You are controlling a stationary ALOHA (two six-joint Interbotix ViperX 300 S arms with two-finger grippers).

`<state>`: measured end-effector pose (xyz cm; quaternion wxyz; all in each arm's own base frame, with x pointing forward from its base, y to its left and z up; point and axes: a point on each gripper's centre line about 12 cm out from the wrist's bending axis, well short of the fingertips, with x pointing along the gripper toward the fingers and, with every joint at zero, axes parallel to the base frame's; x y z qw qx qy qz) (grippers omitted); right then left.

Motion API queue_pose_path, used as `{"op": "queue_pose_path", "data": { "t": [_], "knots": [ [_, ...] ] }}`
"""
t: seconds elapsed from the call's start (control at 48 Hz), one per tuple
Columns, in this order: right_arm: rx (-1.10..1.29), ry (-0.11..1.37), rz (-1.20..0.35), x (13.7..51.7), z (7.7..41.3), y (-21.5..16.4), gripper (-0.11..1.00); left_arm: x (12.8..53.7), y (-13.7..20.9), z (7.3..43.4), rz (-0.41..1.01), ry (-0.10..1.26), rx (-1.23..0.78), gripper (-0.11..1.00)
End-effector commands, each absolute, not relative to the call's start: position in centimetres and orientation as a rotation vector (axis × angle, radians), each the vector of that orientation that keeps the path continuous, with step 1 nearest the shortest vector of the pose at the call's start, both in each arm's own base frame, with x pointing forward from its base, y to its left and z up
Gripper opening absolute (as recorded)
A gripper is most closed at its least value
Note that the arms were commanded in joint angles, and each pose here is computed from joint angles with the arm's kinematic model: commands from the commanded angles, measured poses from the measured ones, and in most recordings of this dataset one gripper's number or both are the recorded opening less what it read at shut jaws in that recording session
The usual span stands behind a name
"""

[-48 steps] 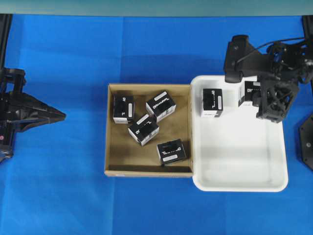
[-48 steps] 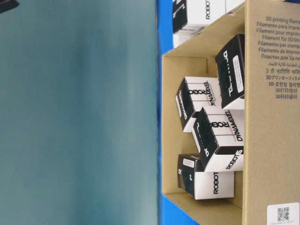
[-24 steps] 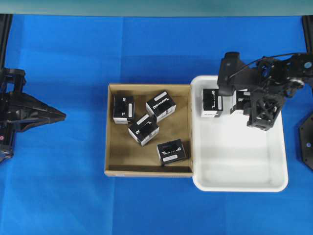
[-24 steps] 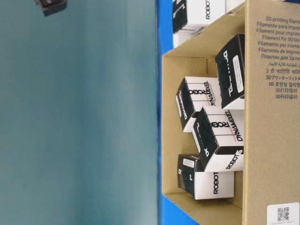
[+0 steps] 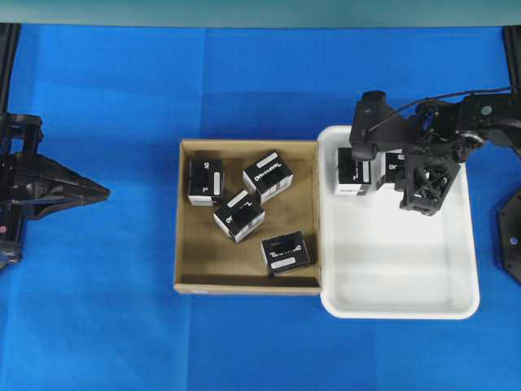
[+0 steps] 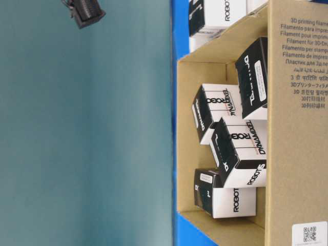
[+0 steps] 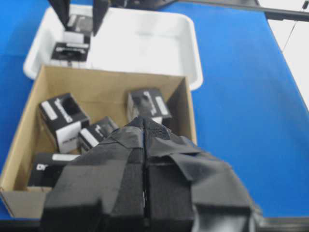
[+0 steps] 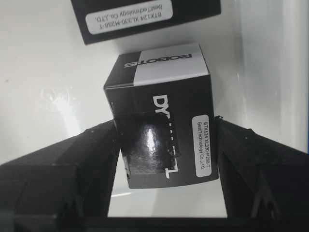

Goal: Pick a box that is randomly placed inside the cardboard box.

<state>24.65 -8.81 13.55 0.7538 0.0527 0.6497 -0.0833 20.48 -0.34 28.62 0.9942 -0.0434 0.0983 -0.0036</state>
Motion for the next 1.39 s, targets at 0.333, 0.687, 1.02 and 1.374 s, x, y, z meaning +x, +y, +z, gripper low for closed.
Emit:
{"op": "queue_pose_path", "data": {
  "t": [0.333, 0.687, 1.02, 1.374],
  "knots": [
    [0.102, 1.39, -0.181, 25.2, 13.9, -8.9, 0.92, 20.6, -0.4, 29.3, -0.012, 0.165, -0.083, -0.07],
    [0.082, 1.22, -0.21, 26.8, 18.6, -9.3, 0.99, 20.6, -0.6, 29.3, -0.023, 0.161, -0.082, -0.07],
    [0.063, 0.885, -0.2, 27.2, 25.9, -7.7, 0.99, 20.6, -0.8, 30.4, -0.036, 0.121, -0.082, -0.07],
    [0.086, 0.574, -0.078, 28.0, 29.1, -2.7, 0.99, 19.9, -0.9, 31.1, -0.041, 0.086, -0.082, -0.07]
  ]
}}
